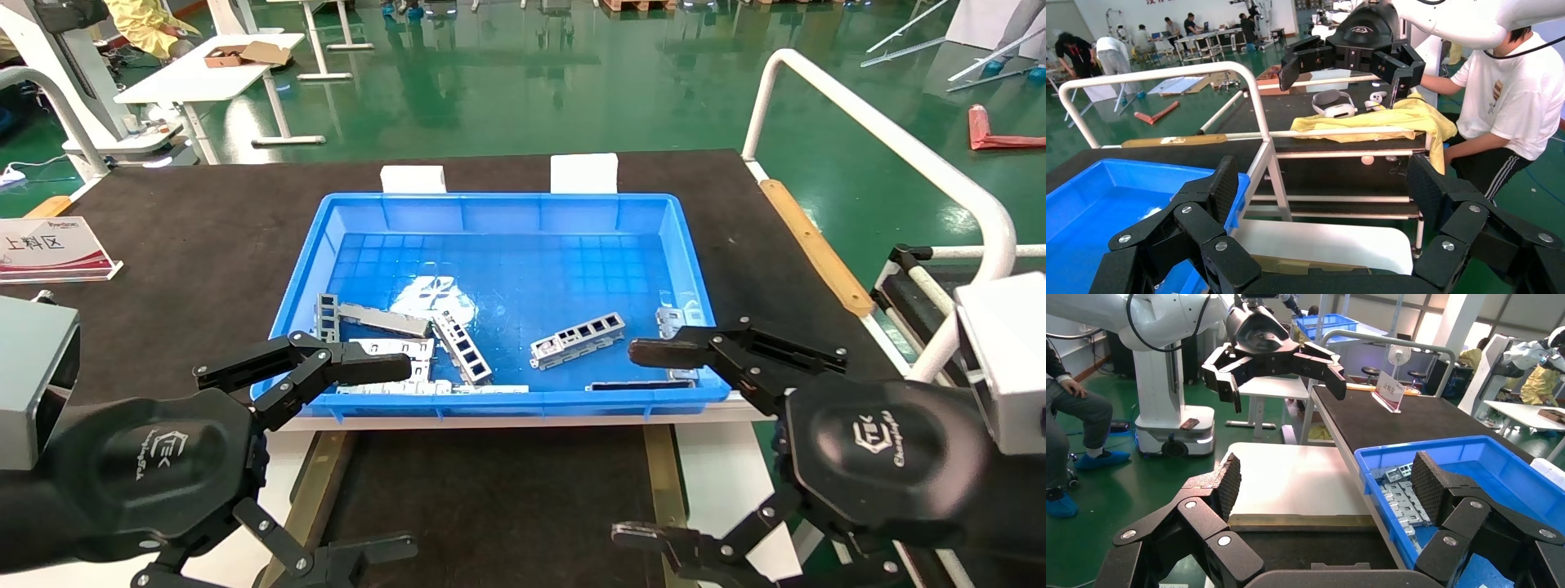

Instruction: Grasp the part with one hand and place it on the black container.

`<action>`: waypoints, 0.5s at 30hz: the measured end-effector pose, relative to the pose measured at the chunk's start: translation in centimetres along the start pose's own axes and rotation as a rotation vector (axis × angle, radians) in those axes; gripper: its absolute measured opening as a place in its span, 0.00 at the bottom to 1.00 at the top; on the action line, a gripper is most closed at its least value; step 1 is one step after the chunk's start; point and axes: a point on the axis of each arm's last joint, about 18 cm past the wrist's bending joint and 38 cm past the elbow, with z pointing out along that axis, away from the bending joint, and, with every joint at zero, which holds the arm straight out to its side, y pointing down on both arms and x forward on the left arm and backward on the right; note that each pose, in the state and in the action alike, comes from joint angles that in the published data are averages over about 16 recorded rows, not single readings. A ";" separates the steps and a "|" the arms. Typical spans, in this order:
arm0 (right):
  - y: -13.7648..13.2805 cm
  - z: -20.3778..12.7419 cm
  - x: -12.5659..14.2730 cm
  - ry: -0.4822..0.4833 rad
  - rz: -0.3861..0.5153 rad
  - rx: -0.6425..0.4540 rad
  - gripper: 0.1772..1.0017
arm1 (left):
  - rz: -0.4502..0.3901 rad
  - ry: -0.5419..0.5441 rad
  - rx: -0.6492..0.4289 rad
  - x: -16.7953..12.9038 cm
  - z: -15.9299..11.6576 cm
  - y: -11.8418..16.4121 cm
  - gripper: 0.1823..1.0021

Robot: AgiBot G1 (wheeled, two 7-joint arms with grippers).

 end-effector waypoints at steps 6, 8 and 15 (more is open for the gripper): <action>0.0 0.0 0.0 0.000 0.000 0.000 1.00 | 0.000 0.000 0.000 0.0 0.0 0.0 1.00; 0.0 0.0 0.0 0.000 0.000 0.000 1.00 | 0.000 0.000 0.000 0.0 0.0 0.0 1.00; 0.0 0.0 0.0 0.000 0.000 0.000 1.00 | 0.008 -0.002 0.000 -0.1 0.2 0.1 1.00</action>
